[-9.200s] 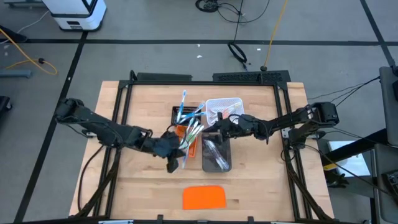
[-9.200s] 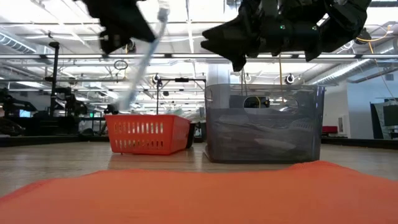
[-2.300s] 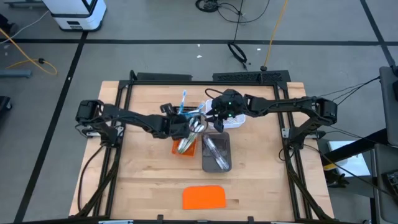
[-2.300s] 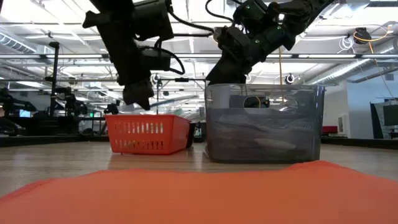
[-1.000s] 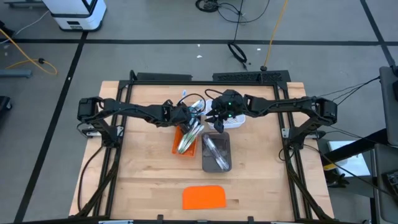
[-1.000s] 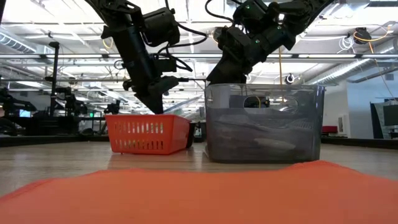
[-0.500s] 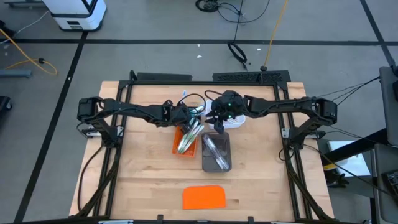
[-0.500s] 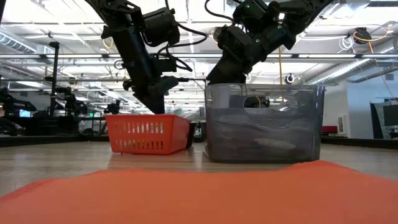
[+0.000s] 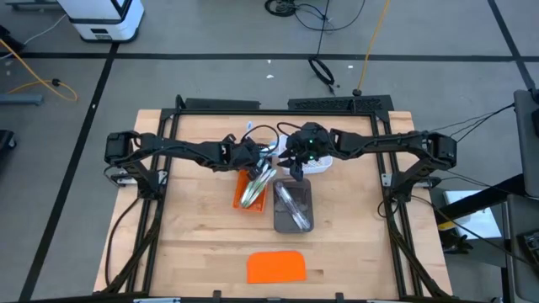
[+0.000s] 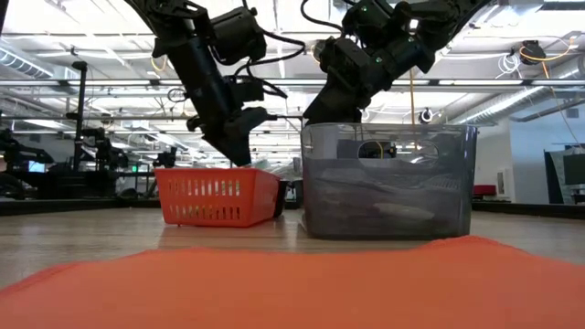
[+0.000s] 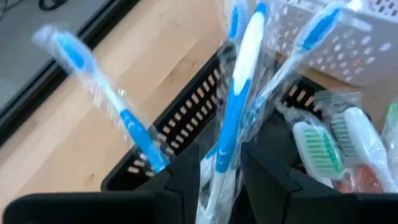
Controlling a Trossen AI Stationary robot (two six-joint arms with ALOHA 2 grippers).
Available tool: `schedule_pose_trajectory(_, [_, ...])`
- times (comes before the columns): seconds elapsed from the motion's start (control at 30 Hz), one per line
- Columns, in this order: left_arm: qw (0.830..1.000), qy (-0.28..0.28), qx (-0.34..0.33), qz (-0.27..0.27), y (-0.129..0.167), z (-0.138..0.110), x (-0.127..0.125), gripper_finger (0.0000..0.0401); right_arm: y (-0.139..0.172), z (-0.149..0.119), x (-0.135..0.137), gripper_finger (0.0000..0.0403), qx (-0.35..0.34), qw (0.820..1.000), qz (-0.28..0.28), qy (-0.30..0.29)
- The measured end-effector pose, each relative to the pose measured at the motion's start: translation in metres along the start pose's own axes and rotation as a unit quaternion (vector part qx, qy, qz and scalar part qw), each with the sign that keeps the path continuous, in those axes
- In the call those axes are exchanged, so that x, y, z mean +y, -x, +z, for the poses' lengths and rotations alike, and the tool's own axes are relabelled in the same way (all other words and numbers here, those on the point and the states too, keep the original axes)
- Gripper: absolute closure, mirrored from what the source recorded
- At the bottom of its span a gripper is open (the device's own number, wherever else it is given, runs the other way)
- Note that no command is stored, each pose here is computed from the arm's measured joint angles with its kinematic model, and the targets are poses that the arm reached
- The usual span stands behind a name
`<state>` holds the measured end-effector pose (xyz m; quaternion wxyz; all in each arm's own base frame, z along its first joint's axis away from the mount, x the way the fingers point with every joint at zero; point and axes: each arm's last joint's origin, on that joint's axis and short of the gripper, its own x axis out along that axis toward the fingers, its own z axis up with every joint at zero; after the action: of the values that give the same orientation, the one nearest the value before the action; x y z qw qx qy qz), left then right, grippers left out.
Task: Pick & Place Toothbrushes
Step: Put the blue toothbrush into the black bin, then return to Home Position
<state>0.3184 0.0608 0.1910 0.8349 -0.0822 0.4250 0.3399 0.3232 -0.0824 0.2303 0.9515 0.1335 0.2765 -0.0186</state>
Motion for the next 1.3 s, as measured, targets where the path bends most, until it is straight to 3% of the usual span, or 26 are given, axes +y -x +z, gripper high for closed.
schedule_pose_trajectory(0.2, [0.999,-0.032,-0.017,-0.007,0.009,0.004,0.000,0.0283,-0.002,-0.002,0.007,0.0258,0.009,1.000,0.026,0.001])
schedule_pose_trajectory(0.33, [0.998,-0.050,-0.031,-0.020,0.025,0.004,-0.003,0.0283,0.002,-0.002,0.018,0.0263,0.022,0.996,0.089,0.008])
schedule_pose_trajectory(0.5, [0.995,-0.087,-0.039,-0.031,0.052,-0.001,-0.007,0.0283,0.019,-0.013,0.034,0.0274,0.021,0.994,0.106,0.025])
schedule_pose_trajectory(0.73, [0.986,-0.146,-0.068,-0.043,0.090,-0.015,-0.014,0.0283,0.070,-0.053,0.047,0.0299,-0.011,0.998,0.053,0.045])
schedule_pose_trajectory(0.93, [0.981,-0.146,-0.109,-0.072,0.107,-0.047,0.000,0.0283,0.111,-0.091,0.056,0.0322,-0.125,0.988,0.077,0.051])
schedule_pose_trajectory(1.07, [0.977,-0.115,-0.155,-0.094,0.113,-0.068,0.018,0.0283,0.126,-0.122,0.054,0.0339,-0.185,0.976,0.096,0.062])
schedule_pose_trajectory(1.3, [0.949,-0.069,-0.263,-0.157,0.116,-0.105,0.044,0.0283,0.134,-0.165,0.042,0.0373,-0.258,0.961,0.050,0.080])
